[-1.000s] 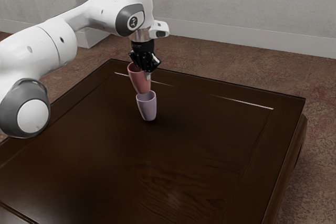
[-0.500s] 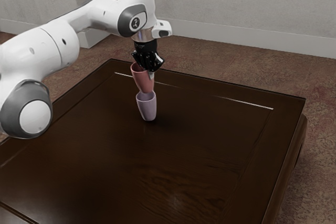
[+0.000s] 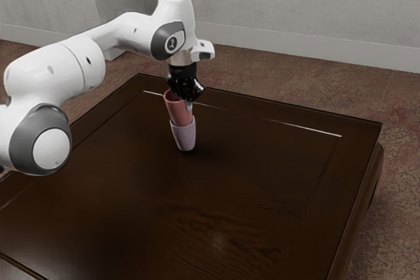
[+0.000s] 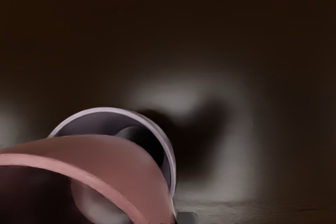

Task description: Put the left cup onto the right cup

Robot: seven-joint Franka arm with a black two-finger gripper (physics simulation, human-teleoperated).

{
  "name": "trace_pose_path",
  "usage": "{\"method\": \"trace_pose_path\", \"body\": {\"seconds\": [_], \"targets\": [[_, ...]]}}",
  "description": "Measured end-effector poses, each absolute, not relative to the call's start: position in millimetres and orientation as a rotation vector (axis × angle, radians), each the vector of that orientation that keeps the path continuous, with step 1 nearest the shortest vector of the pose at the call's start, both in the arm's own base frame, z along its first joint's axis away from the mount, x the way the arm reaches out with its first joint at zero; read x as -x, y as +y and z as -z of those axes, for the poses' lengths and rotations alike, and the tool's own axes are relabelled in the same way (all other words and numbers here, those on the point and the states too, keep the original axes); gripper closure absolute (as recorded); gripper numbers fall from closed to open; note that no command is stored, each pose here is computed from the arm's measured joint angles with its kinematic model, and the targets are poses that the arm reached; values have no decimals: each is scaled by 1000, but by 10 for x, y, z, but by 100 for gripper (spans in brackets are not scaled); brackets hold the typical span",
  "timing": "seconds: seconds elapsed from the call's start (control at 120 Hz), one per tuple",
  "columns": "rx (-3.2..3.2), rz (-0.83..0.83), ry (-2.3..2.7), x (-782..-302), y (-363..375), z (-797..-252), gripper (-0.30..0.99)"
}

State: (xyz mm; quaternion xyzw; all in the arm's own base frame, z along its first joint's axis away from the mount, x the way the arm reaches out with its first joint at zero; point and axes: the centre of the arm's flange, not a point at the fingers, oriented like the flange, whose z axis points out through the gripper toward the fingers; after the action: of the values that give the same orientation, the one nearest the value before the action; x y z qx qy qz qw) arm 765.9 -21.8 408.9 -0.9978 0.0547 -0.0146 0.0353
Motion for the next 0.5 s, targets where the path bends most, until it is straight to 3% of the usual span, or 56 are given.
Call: {"method": "trace_pose_path", "body": {"seconds": [0.058, 0.317, 0.408, 0.5], "targets": [[3066, 41, 169, -7664, -215, -4056, 78], [3071, 62, 170, -7657, -218, -4149, 27], [3066, 87, 177, -7507, -255, -4479, 18], [3067, 91, 189, -7021, -350, -5034, 11]]}}
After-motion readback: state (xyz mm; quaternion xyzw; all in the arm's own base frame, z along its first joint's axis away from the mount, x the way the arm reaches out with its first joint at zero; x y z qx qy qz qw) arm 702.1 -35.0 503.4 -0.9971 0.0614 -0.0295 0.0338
